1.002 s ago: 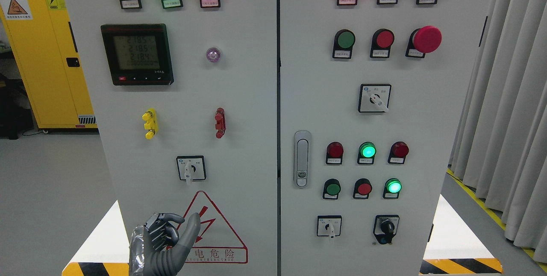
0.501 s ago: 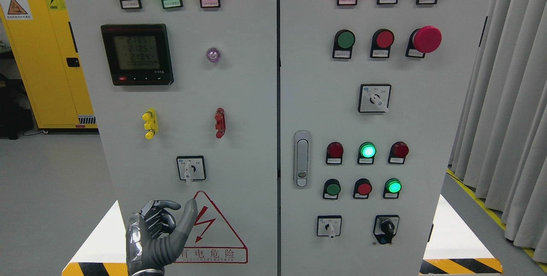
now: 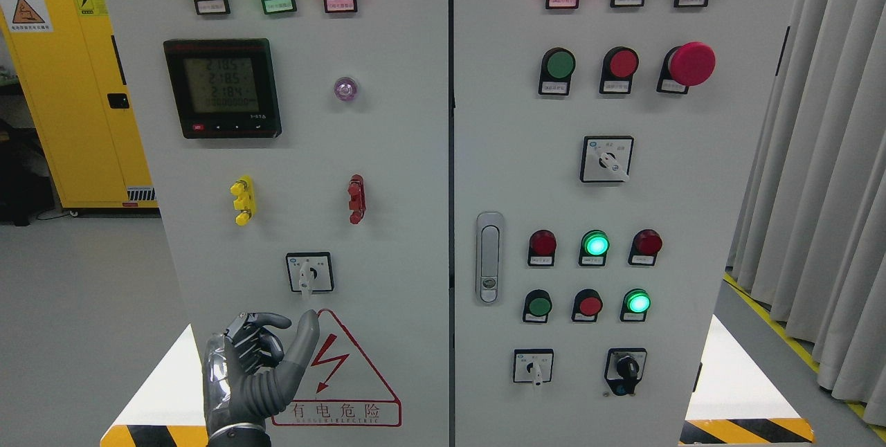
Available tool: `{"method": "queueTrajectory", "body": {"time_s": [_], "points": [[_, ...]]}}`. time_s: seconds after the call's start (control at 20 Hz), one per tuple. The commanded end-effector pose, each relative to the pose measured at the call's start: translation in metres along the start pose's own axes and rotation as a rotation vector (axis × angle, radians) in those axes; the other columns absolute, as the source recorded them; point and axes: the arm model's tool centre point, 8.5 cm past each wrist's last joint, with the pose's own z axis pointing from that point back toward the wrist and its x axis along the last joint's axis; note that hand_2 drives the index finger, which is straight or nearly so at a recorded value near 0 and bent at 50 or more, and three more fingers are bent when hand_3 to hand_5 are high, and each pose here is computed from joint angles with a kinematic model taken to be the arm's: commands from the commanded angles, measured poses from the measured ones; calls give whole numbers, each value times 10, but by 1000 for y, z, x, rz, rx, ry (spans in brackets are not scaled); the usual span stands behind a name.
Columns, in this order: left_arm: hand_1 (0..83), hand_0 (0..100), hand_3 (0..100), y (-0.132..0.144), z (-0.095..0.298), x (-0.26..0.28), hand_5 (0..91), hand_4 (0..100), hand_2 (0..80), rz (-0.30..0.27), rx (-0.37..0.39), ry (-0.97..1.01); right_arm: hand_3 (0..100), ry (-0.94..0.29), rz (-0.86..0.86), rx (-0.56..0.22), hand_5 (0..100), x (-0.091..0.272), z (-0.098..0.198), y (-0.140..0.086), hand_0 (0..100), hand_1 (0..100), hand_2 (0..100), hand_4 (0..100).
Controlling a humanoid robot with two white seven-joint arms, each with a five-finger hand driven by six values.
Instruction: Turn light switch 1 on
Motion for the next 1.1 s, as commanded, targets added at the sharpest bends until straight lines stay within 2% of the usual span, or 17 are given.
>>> {"method": "queueTrajectory", "body": {"time_s": [0.0, 0.3, 0.85, 1.05], "points": [[732, 140, 972, 0, -5, 8, 789, 880, 611, 0, 11, -13, 0, 7, -28, -3, 0, -1, 0, 0, 0, 500, 40, 0], [732, 140, 973, 1, -8, 8, 815, 883, 614, -14, 43, 12, 0, 7, -28, -3, 0, -1, 0, 0, 0, 500, 40, 0], [734, 151, 978, -2, -13, 17, 829, 888, 618, -6, 46, -8, 0, 7, -28, -3, 0, -1, 0, 0, 0, 500, 40, 0], [734, 151, 979, -2, -14, 17, 830, 888, 620, -40, 58, -1, 0, 7, -28, -2, 0, -1, 0, 0, 0, 500, 40, 0]]}}
